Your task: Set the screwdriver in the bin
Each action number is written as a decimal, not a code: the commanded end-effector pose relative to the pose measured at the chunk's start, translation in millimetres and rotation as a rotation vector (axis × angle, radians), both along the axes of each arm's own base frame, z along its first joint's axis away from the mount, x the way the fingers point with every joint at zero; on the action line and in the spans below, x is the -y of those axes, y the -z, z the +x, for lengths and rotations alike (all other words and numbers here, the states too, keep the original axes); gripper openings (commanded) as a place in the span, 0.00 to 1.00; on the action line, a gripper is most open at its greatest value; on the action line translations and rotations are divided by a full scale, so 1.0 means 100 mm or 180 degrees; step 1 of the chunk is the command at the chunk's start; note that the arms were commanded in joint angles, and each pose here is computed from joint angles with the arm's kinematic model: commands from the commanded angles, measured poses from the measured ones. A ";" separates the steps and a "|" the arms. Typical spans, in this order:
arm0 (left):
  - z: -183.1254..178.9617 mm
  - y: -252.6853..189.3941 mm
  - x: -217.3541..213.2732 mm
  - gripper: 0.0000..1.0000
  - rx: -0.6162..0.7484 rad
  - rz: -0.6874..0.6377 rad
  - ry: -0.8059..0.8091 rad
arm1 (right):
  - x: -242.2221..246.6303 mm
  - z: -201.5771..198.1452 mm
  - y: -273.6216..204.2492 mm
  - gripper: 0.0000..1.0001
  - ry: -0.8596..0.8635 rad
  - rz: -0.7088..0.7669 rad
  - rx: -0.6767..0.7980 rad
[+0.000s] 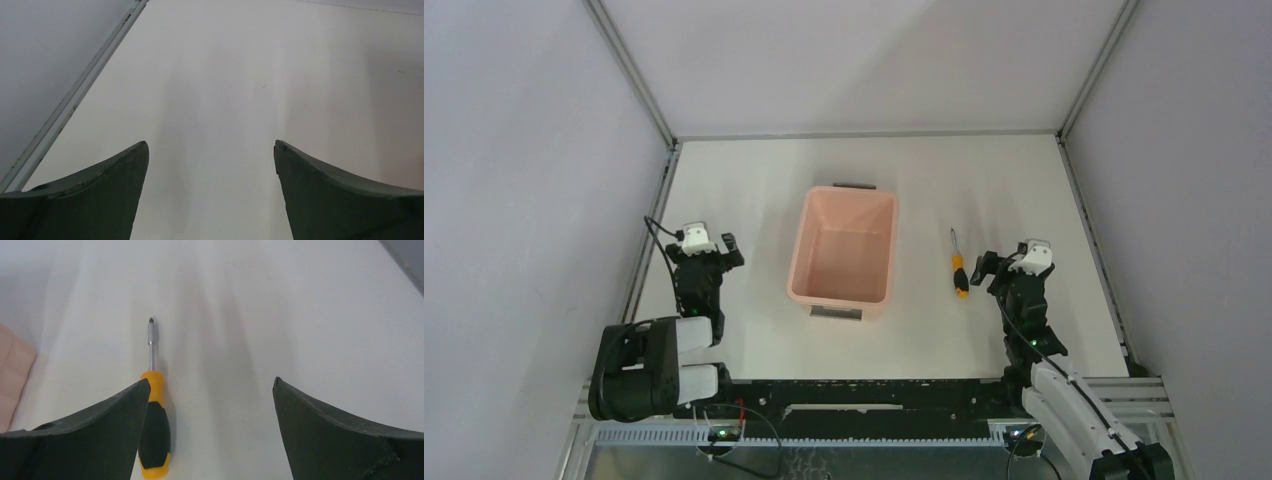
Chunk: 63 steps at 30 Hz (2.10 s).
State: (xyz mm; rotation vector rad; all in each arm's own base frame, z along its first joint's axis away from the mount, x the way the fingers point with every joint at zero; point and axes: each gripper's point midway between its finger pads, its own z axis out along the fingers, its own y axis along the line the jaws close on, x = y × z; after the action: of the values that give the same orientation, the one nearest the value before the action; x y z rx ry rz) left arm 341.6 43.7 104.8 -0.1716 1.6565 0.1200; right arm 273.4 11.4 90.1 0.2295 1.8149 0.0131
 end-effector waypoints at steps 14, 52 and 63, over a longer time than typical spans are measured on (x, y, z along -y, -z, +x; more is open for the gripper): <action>0.13 -0.32 -0.01 1.00 0.0288 0.0077 -0.0009 | -0.20 0.18 -1.06 1.00 0.0137 0.0397 -0.1147; 0.13 -0.32 -0.02 1.00 0.0290 0.0078 -0.0014 | -0.56 0.07 -0.02 0.00 0.0170 0.0273 -0.2812; 0.13 -0.31 -0.01 1.00 0.0285 0.0076 -0.0005 | -1.01 -0.01 -1.18 0.00 -0.0241 0.0274 -0.2245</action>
State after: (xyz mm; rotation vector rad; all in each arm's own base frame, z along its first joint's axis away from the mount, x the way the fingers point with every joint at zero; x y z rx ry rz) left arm 341.6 43.7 104.8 -0.1713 1.6565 0.1203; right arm 281.6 92.7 170.8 0.2899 2.5745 0.0391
